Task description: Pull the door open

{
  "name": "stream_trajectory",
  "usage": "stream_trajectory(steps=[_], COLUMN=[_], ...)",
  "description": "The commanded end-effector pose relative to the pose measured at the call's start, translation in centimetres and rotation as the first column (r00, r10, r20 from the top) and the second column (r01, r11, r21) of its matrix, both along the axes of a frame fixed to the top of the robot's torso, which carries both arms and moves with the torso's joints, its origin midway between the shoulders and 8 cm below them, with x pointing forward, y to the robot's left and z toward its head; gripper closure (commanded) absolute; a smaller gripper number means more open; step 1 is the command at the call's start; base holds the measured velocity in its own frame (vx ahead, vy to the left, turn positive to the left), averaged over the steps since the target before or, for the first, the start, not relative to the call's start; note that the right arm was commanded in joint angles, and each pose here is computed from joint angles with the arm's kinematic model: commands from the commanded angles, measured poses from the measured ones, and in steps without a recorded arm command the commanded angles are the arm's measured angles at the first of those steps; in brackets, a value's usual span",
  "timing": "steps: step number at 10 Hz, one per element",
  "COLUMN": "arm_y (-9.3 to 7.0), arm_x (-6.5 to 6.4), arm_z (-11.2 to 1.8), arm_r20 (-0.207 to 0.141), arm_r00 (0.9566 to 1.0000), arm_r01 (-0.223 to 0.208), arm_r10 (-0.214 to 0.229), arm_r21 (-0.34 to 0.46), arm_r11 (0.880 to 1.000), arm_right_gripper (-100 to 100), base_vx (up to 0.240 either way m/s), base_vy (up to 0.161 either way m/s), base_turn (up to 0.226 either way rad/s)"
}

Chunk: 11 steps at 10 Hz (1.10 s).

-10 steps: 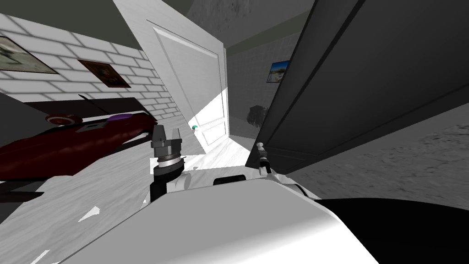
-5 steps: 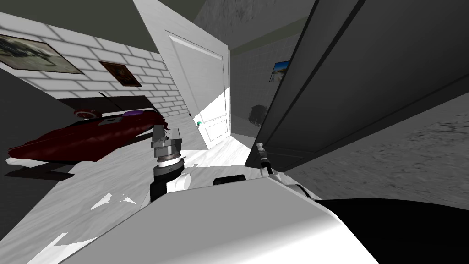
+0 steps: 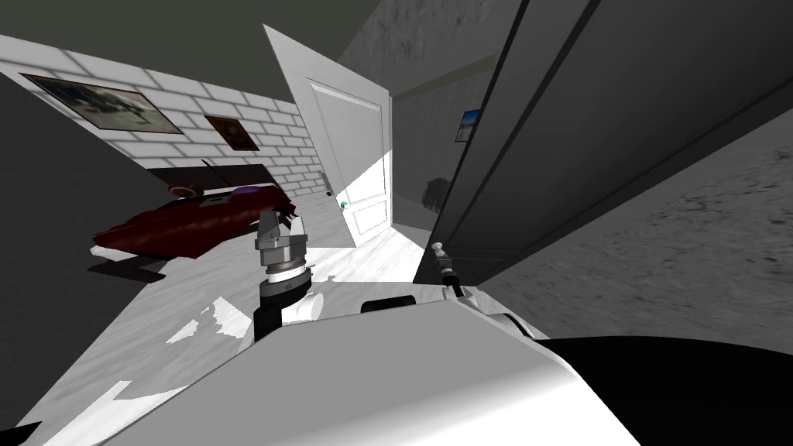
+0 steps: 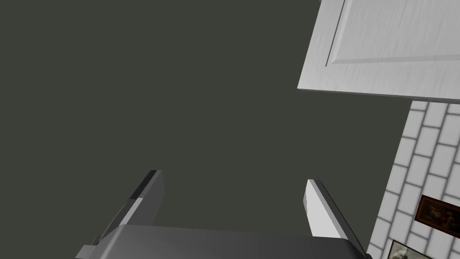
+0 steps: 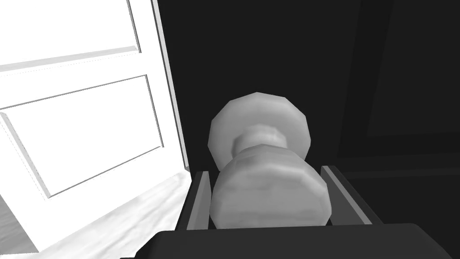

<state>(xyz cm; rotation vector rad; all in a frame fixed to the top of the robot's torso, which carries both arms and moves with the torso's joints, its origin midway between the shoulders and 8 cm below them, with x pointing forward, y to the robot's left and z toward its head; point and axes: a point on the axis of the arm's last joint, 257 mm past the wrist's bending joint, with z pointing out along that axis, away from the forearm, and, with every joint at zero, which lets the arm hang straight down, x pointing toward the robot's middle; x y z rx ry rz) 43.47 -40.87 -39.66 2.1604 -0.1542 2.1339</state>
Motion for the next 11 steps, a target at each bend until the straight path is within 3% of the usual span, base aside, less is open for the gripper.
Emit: stream_trajectory(steps=[1,4,9,10,11], arm_y=[0.3,0.7,1.7,1.6,1.7], arm_x=[-0.3,-0.8,-2.0,-1.8,-2.7], arm_z=[0.2,0.3,0.5,0.5,0.3], arm_r20=[0.005,0.010,0.012,0.010,0.008], arm_r00=[0.9995,0.9972,0.9861,0.9877,0.9839], arm_r01=[-0.030,-0.075,-0.166,-0.156,-0.179], arm_r10=[0.030,0.075,0.166,0.156,0.179], arm_r21=[-0.002,-0.004,-0.001,-0.004,-0.003], arm_r11=[1.000,0.997,0.986,0.988,0.984], arm_right_gripper=[100,100,100,100,100], base_vx=[-0.160,-0.182,-0.210,-0.097,-0.124], base_vy=[-0.012,-0.039,-0.058,-0.028,-0.057], base_turn=[0.064,0.060,0.056,0.015,0.115])
